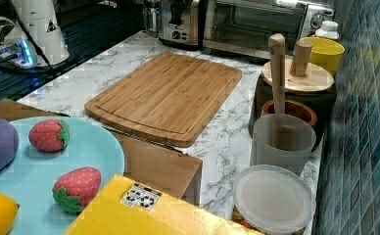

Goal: Turn on the toaster.

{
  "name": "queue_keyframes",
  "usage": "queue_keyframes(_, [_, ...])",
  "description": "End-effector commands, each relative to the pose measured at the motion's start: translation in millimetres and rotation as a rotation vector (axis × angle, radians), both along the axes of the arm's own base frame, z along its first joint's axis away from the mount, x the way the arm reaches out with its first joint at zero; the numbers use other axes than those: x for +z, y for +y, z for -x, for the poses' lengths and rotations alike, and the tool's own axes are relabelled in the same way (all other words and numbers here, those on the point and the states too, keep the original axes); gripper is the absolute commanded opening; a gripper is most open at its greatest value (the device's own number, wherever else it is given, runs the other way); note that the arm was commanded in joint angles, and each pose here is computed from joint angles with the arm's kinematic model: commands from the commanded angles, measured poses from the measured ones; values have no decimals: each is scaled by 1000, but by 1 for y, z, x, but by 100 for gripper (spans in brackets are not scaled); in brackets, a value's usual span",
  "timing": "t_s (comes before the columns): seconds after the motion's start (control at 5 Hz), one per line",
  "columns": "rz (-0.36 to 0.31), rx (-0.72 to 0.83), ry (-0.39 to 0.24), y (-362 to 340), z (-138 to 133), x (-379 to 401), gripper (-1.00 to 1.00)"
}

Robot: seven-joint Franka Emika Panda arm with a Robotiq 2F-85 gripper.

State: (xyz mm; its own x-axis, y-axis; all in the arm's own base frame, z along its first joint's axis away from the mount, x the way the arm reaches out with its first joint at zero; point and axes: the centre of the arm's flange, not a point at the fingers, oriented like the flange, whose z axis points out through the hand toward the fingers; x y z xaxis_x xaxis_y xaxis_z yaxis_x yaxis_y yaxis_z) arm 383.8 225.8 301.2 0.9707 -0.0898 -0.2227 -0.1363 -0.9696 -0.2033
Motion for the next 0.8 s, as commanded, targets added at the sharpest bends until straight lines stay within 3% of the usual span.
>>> queue_keyframes(0.2, [111,75,257,-5,112,-132,-100])
queue_keyframes(0.8, [111,74,257,-5,112,-132,-100])
